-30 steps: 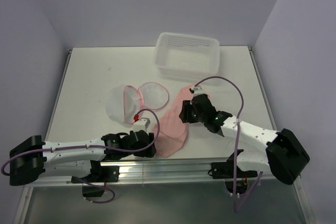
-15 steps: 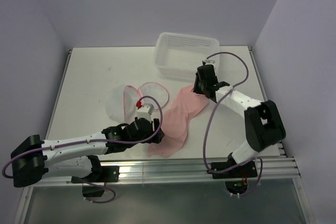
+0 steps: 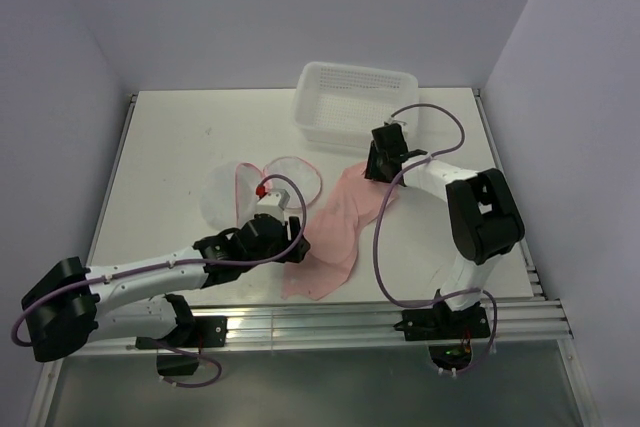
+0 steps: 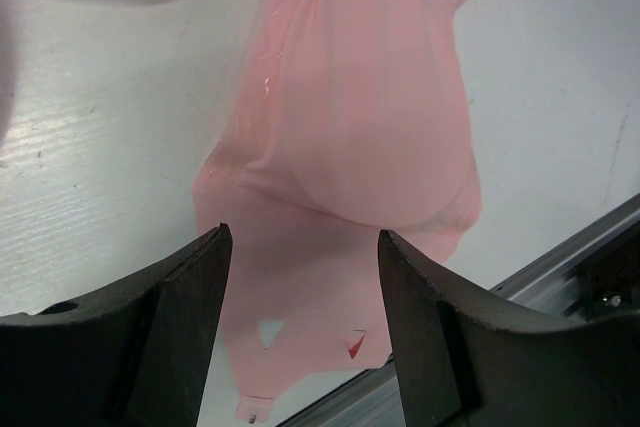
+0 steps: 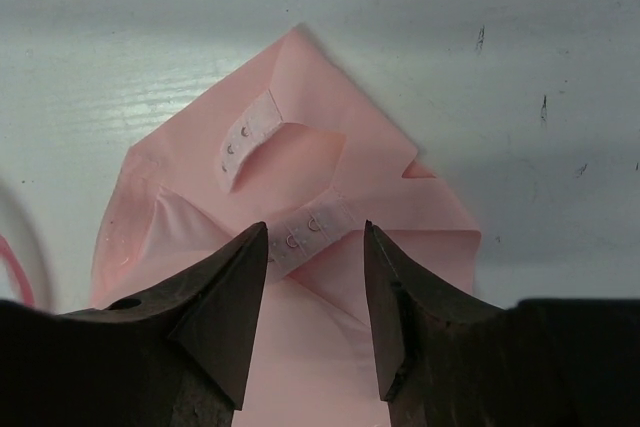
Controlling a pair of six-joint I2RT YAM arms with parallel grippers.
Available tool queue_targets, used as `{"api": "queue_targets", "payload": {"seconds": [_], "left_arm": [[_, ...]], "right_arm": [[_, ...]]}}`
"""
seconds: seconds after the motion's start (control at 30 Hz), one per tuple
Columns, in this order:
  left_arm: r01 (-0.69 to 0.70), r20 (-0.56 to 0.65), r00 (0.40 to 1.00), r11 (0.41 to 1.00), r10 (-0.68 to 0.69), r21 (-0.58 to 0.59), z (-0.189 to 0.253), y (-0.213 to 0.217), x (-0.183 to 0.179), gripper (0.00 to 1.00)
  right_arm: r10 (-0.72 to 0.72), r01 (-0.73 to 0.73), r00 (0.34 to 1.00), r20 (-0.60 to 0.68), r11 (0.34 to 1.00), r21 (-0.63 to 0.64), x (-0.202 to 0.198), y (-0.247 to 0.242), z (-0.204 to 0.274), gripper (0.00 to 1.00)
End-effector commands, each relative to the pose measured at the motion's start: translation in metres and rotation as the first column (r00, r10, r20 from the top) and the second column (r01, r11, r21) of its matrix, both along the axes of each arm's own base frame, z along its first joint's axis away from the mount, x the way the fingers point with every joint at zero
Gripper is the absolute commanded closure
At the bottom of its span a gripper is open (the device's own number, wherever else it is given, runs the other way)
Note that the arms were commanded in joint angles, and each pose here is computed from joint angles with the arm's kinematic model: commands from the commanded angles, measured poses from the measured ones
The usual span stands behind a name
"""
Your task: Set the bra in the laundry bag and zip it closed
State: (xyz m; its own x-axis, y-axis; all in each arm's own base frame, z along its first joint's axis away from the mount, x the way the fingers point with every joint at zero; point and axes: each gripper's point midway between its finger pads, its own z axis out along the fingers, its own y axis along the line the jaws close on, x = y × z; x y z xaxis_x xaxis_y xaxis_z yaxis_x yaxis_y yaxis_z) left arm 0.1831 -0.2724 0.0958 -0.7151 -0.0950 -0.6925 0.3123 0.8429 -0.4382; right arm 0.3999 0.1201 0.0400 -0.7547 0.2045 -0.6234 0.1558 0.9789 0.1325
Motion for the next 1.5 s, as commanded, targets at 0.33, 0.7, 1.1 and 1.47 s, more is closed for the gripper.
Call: {"api": "queue_targets", "payload": {"seconds": [0.33, 0.7, 1.1, 1.47], "left_arm": [[0.013, -0.090, 0.996, 0.999, -0.009, 0.048, -0.024, 0.020, -0.018, 0.34], [0.043, -0.239, 0.970, 0.999, -0.039, 0.010, -0.049, 0.029, -0.059, 0.32], [0.071, -0.233, 0.971, 0.997, -0.060, 0.039, -0.055, 0.020, -0.062, 0.32], [0.058, -0.231, 0.972, 0.998, -0.048, 0.037, -0.057, 0.025, -0.063, 0.32]], "right_arm": [[-0.006, 0.005, 0.999, 0.040, 1.000, 0.026, 0.034, 0.008, 0.003, 0.74], [-0.040, 0.034, 0.991, 0.128, 0.998, 0.046, 0.044, 0.006, 0.024, 0.89], [-0.038, 0.037, 0.998, 0.058, 0.999, 0.017, 0.033, 0.002, 0.004, 0.56], [-0.032, 0.033, 0.999, 0.013, 0.999, -0.030, 0.048, 0.011, -0.007, 0.45]]}}
